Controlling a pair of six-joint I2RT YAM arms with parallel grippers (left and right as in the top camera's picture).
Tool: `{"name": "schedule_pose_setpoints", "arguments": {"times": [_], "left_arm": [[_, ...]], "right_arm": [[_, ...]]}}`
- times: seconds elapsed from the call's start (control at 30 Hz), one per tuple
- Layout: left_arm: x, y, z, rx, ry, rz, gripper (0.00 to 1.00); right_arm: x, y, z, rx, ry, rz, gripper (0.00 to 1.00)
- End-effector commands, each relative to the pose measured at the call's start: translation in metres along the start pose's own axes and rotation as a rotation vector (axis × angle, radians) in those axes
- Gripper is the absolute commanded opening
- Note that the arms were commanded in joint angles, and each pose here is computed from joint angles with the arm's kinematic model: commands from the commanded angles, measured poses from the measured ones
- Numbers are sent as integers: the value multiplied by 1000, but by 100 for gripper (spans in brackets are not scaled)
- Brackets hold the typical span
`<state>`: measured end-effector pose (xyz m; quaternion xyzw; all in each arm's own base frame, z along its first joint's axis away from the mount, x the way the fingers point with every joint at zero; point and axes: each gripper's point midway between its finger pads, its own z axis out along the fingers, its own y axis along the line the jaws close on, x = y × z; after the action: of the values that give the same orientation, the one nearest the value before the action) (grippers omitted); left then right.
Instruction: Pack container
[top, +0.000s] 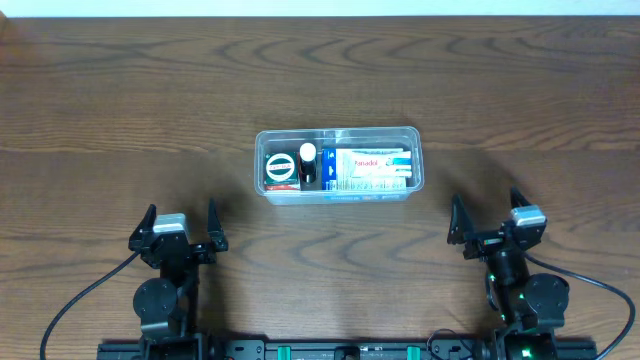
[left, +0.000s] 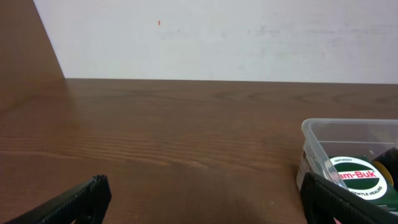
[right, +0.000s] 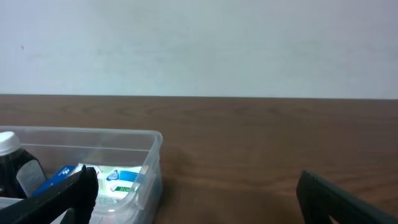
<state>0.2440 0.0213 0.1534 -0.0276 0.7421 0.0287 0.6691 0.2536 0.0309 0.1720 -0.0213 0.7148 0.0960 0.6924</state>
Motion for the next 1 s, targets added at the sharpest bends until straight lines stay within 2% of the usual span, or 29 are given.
{"name": "schedule_pose_setpoints", "arguments": {"times": [0.0,0.27,0.97], "left_arm": [[15,0,1,3,45,-11,98],[15,0,1,3,45,-11,98],[15,0,1,3,45,-11,98]], "right_arm": [[-2,0,-3,-3,-14,-19,99],[12,0,-9,2,35,-11,99],[12,-1,-9,5,36,-11,99]]}}
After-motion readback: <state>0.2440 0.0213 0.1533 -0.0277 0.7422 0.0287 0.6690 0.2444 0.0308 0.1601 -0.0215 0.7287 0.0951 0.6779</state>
